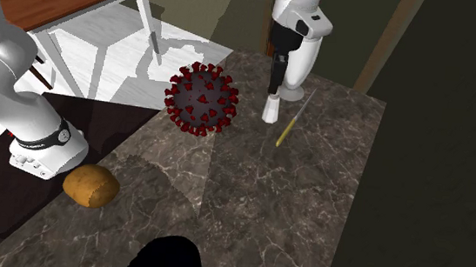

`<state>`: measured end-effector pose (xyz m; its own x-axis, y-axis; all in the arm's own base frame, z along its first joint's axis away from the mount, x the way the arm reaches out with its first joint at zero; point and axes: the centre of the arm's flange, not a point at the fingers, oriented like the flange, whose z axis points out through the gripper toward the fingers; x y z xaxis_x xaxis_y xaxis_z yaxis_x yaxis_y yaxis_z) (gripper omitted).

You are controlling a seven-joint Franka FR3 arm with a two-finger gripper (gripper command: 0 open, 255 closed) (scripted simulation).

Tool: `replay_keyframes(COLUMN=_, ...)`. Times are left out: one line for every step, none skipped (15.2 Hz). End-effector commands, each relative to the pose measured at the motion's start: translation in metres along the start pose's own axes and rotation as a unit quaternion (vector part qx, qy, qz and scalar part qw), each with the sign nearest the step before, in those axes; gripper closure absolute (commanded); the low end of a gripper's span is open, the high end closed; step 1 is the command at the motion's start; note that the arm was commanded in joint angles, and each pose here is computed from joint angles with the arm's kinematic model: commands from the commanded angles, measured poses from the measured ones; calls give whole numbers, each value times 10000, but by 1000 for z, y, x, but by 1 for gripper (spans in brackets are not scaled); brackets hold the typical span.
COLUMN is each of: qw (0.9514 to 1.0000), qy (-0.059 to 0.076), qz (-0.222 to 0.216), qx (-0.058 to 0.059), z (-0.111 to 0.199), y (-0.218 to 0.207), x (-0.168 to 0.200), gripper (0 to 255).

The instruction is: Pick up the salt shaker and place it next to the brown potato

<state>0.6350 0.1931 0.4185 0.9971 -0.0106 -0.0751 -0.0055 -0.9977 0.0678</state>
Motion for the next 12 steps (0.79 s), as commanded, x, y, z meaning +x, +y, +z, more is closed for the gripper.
replay_keyframes(qw=10000, qy=-27, qz=19, qx=0, z=7, y=-15, x=23, gripper=0)
replay_keyframes(qw=10000, qy=-27, qz=19, qx=0, z=12, y=-15, x=23, gripper=0)
replay_keyframes(qw=10000, qy=-27, qz=19, qx=0, z=18, y=-15, x=23, gripper=0)
replay_keyframes(qw=10000, qy=-27, qz=19, qx=0, z=23, y=-15, x=23, gripper=0)
replay_keyframes(qw=10000, qy=-27, qz=19, qx=1, z=28, y=-15, x=23, gripper=0)
replay_keyframes(qw=10000, qy=-27, qz=19, qx=0, z=34, y=-15, x=23, gripper=0)
replay_keyframes(qw=10000, qy=-27, qz=19, qx=0, z=39, y=-15, x=23, gripper=0)
replay_keyframes(qw=10000, qy=-27, qz=19, qx=0, z=44, y=-15, x=23, gripper=0)
replay_keyframes(qw=10000, qy=-27, qz=19, qx=0, z=47, y=-15, x=23, gripper=0)
replay_keyframes(qw=10000, qy=-27, qz=19, qx=1, z=47, y=-15, x=23, gripper=0)
replay_keyframes(qw=10000, qy=-27, qz=19, qx=0, z=47, y=-15, x=23, gripper=0)
replay_keyframes(qw=10000, qy=-27, qz=19, qx=0, z=47, y=-15, x=23, gripper=0)
